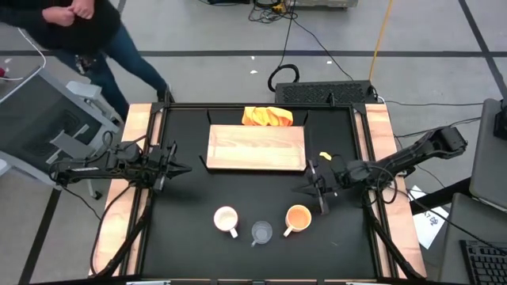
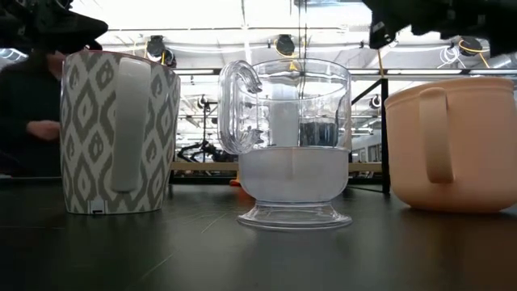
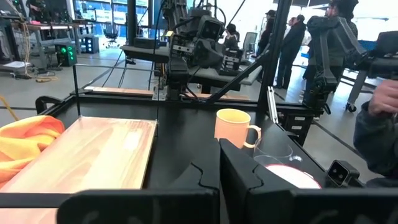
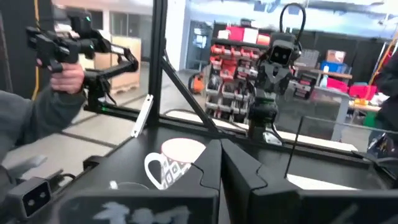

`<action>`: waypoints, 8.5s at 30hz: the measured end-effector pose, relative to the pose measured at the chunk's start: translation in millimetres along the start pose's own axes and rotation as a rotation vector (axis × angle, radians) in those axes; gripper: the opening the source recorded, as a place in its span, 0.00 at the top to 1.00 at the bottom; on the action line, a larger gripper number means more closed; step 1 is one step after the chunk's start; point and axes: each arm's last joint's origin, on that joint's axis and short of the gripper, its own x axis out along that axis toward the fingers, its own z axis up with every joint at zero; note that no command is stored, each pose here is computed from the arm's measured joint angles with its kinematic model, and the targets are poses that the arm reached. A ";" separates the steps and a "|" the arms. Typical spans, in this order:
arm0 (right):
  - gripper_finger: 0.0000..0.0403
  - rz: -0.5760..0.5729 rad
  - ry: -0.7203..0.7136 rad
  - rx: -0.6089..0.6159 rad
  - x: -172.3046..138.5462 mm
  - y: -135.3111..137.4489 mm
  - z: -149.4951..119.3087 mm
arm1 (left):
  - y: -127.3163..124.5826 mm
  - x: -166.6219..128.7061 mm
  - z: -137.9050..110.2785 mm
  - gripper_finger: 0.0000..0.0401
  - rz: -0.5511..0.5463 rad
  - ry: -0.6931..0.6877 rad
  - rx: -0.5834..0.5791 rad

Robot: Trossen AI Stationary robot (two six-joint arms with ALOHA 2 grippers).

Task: Stack small to large cups/mugs on shelf
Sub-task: Put the grey cup on the shelf

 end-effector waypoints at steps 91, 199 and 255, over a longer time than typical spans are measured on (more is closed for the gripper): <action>1.00 -0.016 0.058 0.012 -10.1 1.3 -18.4 | -76.4 179.7 21.7 0.47 0.066 0.837 -0.220; 1.00 -0.010 0.112 0.017 -10.7 1.8 -23.7 | 3.0 234.4 -0.7 0.96 0.114 1.020 -0.082; 1.00 -0.010 0.112 0.010 -10.7 1.7 -23.8 | -23.7 158.1 98.2 0.89 0.119 0.700 0.001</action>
